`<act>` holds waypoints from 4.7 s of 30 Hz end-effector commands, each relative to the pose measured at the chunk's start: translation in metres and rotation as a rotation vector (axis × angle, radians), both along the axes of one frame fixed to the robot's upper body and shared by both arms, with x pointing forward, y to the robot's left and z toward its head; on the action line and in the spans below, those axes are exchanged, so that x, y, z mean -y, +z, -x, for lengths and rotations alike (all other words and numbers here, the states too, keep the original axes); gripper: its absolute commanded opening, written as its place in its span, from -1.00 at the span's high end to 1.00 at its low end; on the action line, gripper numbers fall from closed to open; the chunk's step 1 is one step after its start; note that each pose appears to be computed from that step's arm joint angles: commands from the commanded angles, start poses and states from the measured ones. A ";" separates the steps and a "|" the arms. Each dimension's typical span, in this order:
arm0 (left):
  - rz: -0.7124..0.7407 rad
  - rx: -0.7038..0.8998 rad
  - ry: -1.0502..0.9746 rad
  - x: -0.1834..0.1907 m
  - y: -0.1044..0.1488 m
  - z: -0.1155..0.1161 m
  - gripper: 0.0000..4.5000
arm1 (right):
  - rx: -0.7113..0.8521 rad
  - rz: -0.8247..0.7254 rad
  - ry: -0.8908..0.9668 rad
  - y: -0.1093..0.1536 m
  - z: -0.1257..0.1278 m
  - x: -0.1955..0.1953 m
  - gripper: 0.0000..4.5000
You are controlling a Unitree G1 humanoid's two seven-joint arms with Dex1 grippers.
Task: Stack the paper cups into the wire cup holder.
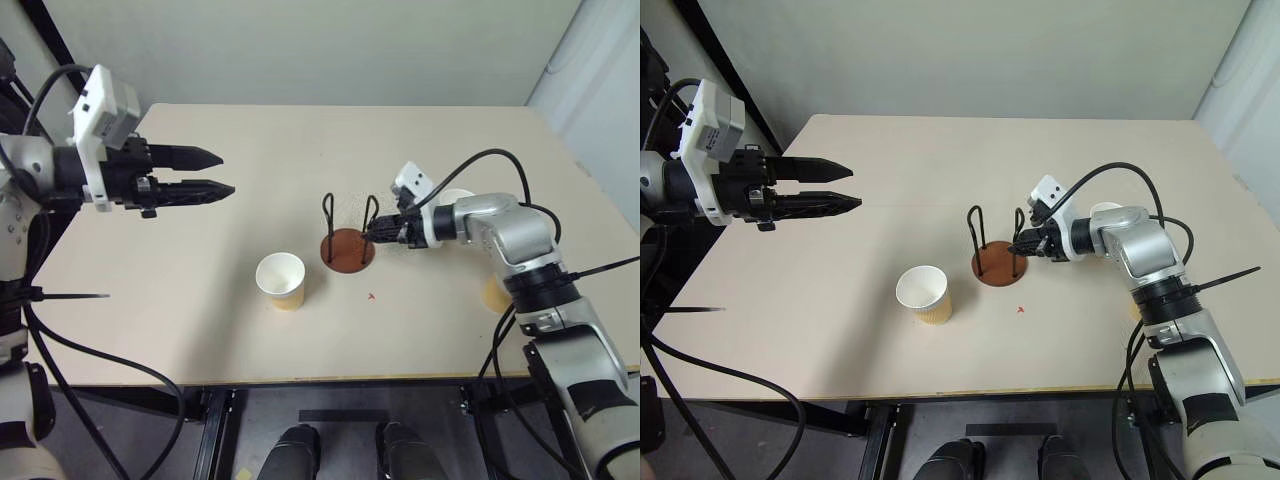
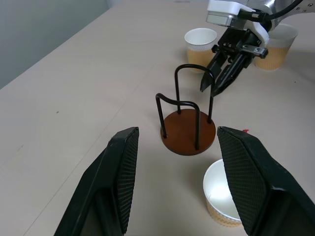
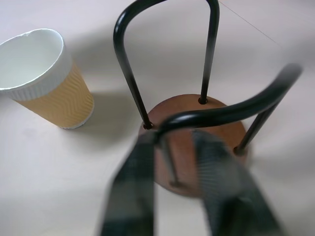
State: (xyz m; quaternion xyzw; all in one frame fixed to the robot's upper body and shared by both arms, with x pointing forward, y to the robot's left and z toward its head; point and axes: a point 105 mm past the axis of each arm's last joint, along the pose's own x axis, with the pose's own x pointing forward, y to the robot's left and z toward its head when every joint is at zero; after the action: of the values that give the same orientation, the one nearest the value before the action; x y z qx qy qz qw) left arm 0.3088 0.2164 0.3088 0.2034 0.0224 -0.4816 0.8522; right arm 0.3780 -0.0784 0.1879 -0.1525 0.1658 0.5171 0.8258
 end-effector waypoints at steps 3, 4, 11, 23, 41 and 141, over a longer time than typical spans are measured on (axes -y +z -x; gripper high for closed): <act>-0.008 0.035 -0.018 0.003 0.010 0.004 -0.22 | 0.046 -0.014 0.027 0.020 0.011 0.006 0.98; -0.008 0.023 -0.029 0.004 0.007 0.006 -0.22 | 0.043 -0.006 0.038 0.021 0.016 0.008 0.98; -0.059 -0.055 -0.100 0.015 -0.013 0.021 -0.22 | 0.031 0.090 0.128 0.023 0.055 0.030 0.98; -0.055 -0.054 -0.156 0.029 -0.010 0.015 -0.22 | 0.036 0.204 0.053 0.009 0.057 0.067 0.98; -0.066 -0.033 -0.199 0.037 -0.003 0.006 -0.22 | 0.029 0.280 -0.046 0.003 0.057 0.101 0.08; -0.069 0.032 -0.243 0.048 0.009 0.004 -0.22 | 0.520 0.779 0.542 0.080 0.089 0.050 0.98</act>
State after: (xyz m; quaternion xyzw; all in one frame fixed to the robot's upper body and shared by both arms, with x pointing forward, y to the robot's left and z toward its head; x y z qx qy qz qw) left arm 0.3100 0.1652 0.3050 0.2254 0.0222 -0.5866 0.7775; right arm 0.2895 -0.1315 0.2661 -0.5933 0.1020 0.5620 0.5672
